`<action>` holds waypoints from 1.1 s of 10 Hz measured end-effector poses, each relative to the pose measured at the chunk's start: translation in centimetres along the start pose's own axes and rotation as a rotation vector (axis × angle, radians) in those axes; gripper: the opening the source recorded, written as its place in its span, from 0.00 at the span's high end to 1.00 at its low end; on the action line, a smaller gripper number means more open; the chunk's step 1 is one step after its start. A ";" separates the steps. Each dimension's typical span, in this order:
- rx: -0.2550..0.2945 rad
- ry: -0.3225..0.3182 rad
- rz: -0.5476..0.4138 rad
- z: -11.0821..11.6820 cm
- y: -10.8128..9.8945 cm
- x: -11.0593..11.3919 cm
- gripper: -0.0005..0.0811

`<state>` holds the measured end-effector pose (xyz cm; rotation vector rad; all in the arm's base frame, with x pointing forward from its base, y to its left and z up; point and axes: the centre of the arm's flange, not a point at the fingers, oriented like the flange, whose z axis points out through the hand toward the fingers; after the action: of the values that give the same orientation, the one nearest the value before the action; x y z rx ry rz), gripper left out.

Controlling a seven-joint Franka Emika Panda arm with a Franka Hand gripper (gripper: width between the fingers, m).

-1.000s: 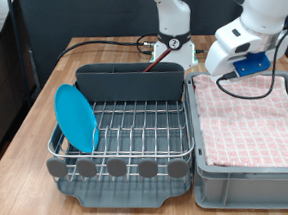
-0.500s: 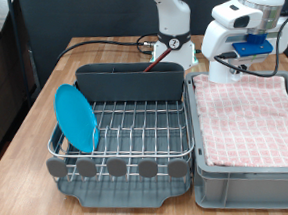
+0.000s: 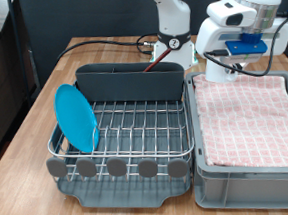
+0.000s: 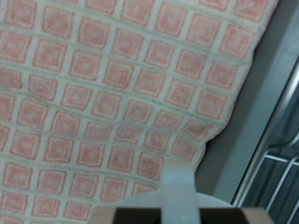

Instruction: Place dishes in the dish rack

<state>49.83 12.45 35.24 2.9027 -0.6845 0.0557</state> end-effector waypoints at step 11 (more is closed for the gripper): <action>0.105 0.106 0.131 -0.7 2.4 12.9 0.91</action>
<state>60.29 4.76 37.22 2.9233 -0.8773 0.2663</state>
